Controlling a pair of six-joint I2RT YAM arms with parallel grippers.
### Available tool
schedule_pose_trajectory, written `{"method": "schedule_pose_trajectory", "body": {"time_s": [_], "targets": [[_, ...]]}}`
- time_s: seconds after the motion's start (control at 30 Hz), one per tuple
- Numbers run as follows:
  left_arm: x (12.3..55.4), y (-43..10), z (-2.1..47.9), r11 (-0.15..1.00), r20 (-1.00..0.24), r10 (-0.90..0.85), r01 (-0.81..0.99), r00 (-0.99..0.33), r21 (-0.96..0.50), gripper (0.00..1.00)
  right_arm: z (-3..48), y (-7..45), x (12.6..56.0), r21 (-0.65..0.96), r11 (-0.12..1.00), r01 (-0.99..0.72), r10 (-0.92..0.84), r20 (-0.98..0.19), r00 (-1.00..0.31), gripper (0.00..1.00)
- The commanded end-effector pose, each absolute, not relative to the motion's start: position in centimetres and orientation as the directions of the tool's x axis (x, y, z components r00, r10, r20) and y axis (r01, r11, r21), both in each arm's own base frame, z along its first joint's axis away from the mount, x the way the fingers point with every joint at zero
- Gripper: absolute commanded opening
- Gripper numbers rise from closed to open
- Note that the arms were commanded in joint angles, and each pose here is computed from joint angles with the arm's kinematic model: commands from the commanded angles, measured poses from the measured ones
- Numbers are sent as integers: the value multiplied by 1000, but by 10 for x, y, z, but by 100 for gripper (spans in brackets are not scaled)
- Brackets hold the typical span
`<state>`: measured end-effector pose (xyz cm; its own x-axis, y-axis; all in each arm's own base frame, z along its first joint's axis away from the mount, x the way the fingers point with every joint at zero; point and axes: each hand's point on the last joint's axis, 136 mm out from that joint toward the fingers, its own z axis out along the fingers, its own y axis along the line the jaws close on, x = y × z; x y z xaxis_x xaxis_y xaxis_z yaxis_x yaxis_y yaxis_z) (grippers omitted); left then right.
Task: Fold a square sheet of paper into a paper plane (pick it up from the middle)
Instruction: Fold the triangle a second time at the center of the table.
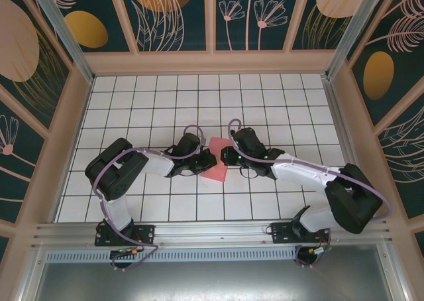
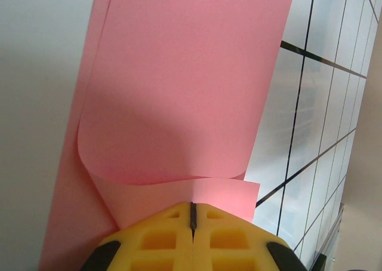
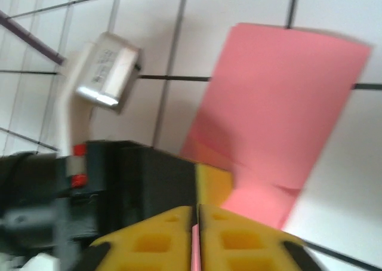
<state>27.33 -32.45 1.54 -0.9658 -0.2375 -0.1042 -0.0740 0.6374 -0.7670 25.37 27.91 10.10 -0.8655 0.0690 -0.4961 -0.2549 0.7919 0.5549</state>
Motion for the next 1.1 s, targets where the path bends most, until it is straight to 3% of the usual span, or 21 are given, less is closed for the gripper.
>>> {"method": "schedule_pose_trajectory", "body": {"time_s": [0.0, 0.3, 1.07], "targets": [[259, -309, -12, 702, -66, -232, -120, -971, -702, 0, 101, 299, 232, 714, 665, -218, 94, -369, -924, 1], [260, -309, -12, 703, -67, -230, -118, -971, -701, 0, 65, 310, 227, 722, 681, -125, 78, -241, -967, 0], [258, -308, -13, 710, -66, -223, -115, -973, -695, 0, 18, 293, 219, 628, 776, -56, 52, -152, -987, 0]]}}
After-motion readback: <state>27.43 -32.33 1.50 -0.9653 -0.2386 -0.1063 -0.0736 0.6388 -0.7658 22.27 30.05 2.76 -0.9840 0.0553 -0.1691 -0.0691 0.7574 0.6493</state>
